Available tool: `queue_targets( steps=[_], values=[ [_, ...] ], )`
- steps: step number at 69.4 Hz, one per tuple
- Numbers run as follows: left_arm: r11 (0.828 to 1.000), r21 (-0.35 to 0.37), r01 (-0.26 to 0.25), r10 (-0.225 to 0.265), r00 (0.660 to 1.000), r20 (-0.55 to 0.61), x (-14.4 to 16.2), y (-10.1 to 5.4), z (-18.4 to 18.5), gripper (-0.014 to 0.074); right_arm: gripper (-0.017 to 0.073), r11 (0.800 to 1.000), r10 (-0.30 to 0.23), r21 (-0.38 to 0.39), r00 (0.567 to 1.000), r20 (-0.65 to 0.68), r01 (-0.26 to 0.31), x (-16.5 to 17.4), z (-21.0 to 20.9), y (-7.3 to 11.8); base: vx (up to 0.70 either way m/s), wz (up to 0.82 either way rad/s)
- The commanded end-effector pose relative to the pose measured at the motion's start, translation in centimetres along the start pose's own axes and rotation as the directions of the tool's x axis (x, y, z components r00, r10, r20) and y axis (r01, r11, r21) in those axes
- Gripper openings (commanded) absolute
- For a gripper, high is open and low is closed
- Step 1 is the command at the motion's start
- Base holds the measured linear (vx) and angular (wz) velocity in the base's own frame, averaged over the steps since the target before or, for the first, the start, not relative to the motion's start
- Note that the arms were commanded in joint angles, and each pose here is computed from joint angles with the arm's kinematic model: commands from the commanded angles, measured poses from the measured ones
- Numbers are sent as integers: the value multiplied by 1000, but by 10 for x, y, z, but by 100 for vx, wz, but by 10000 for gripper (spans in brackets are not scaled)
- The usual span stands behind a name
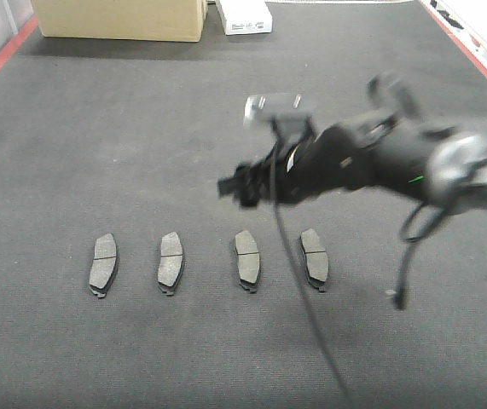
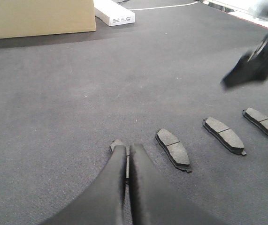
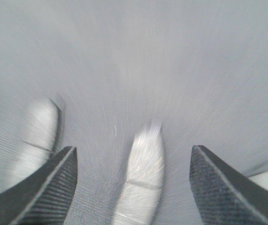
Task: Move and align brake pads A on conveyor
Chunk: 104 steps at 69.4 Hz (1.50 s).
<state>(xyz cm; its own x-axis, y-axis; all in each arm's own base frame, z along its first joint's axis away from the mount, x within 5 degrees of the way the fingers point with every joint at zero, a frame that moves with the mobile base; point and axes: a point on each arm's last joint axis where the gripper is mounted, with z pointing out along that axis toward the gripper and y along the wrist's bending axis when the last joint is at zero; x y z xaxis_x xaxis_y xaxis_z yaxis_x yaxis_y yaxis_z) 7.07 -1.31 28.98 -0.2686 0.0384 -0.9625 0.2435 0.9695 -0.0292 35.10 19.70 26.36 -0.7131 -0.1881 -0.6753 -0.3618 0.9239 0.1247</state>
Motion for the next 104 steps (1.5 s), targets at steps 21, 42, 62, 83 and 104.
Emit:
queue_targets(
  steps=[21, 42, 62, 83, 104],
  values=[
    [1000, 29, -9, 7, 998, 61, -11, -3, -2, -6, 477, 988, -152, 57, 910, 386, 141, -2, -159, -7, 0, 0],
    [1000, 29, -9, 7, 998, 61, -11, -3, -2, -6, 449, 981, -193, 88, 849, 492, 172, 76, -227, -23, 0, 0],
    [1000, 29, -9, 7, 998, 61, -11, -3, -2, -6, 351, 977, -210, 101, 753, 624, 189, 154, -261, -37, 0, 0],
    [1000, 29, -9, 7, 998, 61, -11, -3, -2, -6, 73, 979, -198, 98, 692, 695, 181, 193, -270, -44, 0, 0],
    [1000, 29, -9, 7, 998, 61, -11, -3, -2, -6, -9, 979, -197, 98, 688, 699, 181, 194, -271, -44, 0, 0]
  ],
)
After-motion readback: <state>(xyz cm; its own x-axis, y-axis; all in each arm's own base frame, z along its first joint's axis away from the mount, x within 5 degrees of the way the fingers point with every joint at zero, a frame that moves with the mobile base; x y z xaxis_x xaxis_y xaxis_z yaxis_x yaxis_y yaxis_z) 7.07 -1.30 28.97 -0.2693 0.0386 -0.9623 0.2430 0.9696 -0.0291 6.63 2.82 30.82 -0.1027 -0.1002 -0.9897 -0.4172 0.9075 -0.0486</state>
